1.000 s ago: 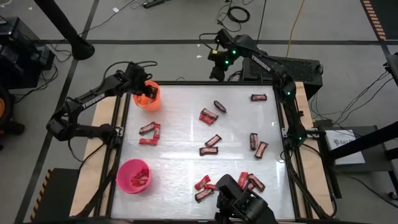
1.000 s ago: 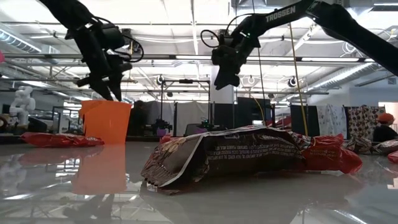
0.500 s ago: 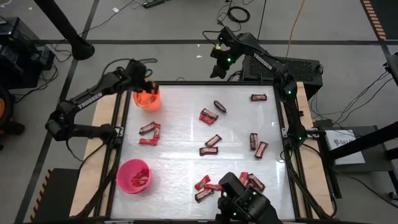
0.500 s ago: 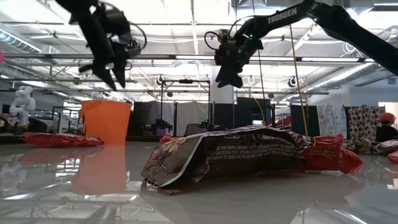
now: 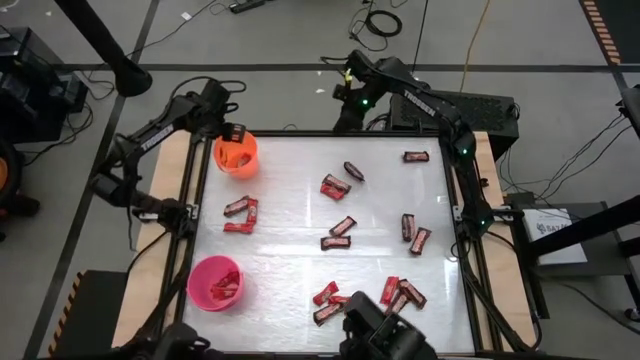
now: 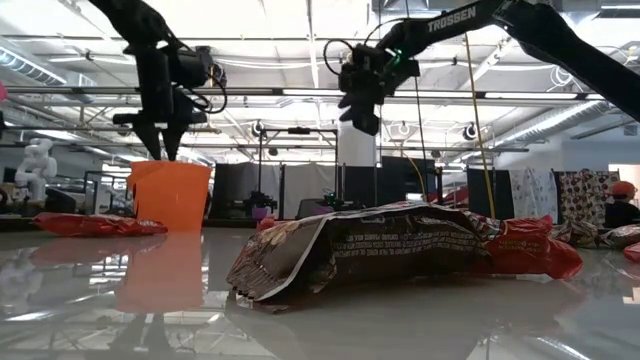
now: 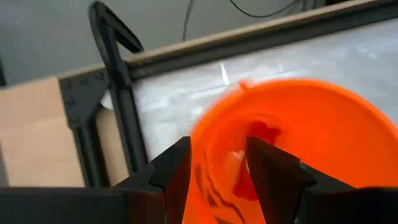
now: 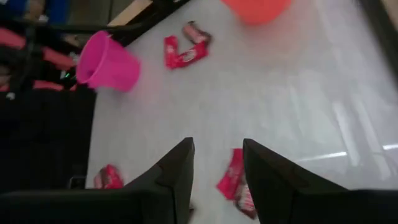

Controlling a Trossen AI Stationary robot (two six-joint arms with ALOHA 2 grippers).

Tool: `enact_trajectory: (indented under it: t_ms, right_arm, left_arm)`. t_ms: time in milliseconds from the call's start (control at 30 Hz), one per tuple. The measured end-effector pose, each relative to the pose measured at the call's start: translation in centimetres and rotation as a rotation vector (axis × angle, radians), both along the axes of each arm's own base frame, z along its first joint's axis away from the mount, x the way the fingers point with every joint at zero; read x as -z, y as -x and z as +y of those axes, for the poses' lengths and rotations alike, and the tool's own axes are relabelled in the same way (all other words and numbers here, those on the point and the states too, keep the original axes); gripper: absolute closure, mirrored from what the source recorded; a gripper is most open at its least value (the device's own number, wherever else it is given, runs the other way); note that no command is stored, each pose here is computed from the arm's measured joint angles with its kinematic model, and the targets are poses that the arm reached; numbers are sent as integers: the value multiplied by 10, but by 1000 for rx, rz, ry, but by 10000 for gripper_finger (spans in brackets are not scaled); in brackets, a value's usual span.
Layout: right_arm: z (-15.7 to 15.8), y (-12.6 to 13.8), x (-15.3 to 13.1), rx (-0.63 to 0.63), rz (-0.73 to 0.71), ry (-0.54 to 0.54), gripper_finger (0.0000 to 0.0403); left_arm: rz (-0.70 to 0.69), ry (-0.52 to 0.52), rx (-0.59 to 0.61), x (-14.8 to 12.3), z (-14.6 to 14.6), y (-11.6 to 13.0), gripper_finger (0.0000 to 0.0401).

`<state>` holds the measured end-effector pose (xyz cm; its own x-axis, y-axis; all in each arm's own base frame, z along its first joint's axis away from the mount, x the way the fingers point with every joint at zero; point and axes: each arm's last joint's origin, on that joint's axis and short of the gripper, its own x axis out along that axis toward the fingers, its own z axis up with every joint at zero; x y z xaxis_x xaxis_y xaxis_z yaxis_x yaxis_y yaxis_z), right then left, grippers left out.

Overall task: Sort candy by brand, put in halloween buckets
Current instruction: Pour the orange bucket

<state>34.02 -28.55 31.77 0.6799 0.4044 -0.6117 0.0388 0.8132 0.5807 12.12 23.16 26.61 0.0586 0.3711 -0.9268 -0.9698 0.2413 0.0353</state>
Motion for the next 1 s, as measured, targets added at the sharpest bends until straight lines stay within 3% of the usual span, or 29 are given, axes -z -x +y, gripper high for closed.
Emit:
enact_trajectory:
  t_ms: [333,600,700,833,1000]
  right_arm:
    - [50,-39,-1,-143,-24,24,273]
    - [68,-53,-2,-138,-8,-18,273]
    - [71,-54,-2,-139,3,-27,273]
    - [71,-52,-1,-139,13,-34,273]
    - [64,-48,-1,-135,5,-20,273]
  left_arm:
    - [109,60,104,24,15,-4,240]
    - [131,143,189,40,21,-6,247]
    - [148,152,218,40,19,-7,285]
    - [144,164,228,42,17,-8,374]
    - [134,139,245,37,14,-9,387]
